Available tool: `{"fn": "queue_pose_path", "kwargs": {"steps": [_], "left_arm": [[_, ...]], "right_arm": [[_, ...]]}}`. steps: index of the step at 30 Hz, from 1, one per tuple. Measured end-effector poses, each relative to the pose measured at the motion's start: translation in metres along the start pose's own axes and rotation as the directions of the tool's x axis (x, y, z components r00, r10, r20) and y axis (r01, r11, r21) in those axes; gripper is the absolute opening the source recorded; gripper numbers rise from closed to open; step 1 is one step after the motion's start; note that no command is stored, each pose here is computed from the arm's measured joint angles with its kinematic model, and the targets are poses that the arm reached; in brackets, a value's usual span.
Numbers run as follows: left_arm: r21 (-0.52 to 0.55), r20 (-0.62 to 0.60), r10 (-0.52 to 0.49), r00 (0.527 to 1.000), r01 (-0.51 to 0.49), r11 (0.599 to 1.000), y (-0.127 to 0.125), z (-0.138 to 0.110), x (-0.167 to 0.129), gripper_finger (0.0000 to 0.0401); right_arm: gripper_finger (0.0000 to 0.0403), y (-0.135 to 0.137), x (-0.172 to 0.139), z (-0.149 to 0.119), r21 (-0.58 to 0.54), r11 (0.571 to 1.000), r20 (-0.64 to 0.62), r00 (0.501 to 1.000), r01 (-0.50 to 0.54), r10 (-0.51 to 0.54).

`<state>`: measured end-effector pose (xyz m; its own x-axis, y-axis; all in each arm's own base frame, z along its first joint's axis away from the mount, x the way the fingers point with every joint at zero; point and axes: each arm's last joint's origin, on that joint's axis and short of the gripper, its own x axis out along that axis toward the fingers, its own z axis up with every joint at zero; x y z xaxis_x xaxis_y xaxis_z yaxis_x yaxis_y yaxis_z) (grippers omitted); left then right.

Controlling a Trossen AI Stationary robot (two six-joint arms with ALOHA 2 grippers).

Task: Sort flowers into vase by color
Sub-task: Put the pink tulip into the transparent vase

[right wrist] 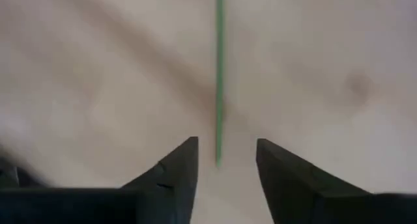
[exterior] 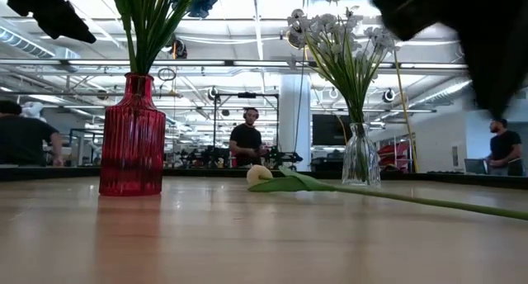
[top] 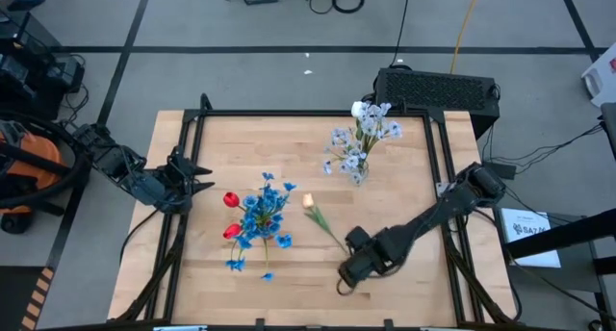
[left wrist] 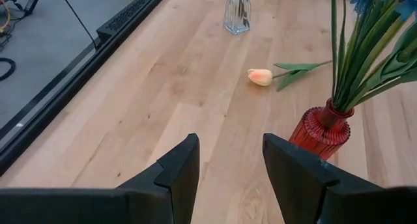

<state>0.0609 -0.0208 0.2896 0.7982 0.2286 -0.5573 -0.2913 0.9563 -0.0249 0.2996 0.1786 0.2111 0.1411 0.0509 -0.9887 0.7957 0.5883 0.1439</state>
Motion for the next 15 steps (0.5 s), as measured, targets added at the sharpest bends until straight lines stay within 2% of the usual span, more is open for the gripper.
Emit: {"fn": "queue_pose_path", "kwargs": {"steps": [4,9,11,15], "left_arm": [[0.0,0.002,0.003,1.0,-0.003,1.0,0.0,0.0,0.0,0.0176],[0.0,0.002,0.003,1.0,-0.003,1.0,0.0,0.0,0.0,0.0176],[0.0,0.002,0.003,1.0,-0.003,1.0,0.0,0.0,0.0,0.0176],[-0.001,0.002,0.003,1.0,-0.003,1.0,0.0,0.0,0.0,0.0176]], "right_arm": [[0.0175,-0.001,0.0,0.031,0.024,1.0,0.117,0.993,-0.016,0.013],[0.02,0.005,0.005,0.069,-0.104,0.991,0.176,0.979,-0.089,0.107],[0.0202,0.007,0.014,0.082,-0.147,0.982,0.14,0.98,-0.118,0.138],[0.0199,0.004,0.041,0.1,-0.147,0.983,0.008,0.993,-0.112,0.114]]}}
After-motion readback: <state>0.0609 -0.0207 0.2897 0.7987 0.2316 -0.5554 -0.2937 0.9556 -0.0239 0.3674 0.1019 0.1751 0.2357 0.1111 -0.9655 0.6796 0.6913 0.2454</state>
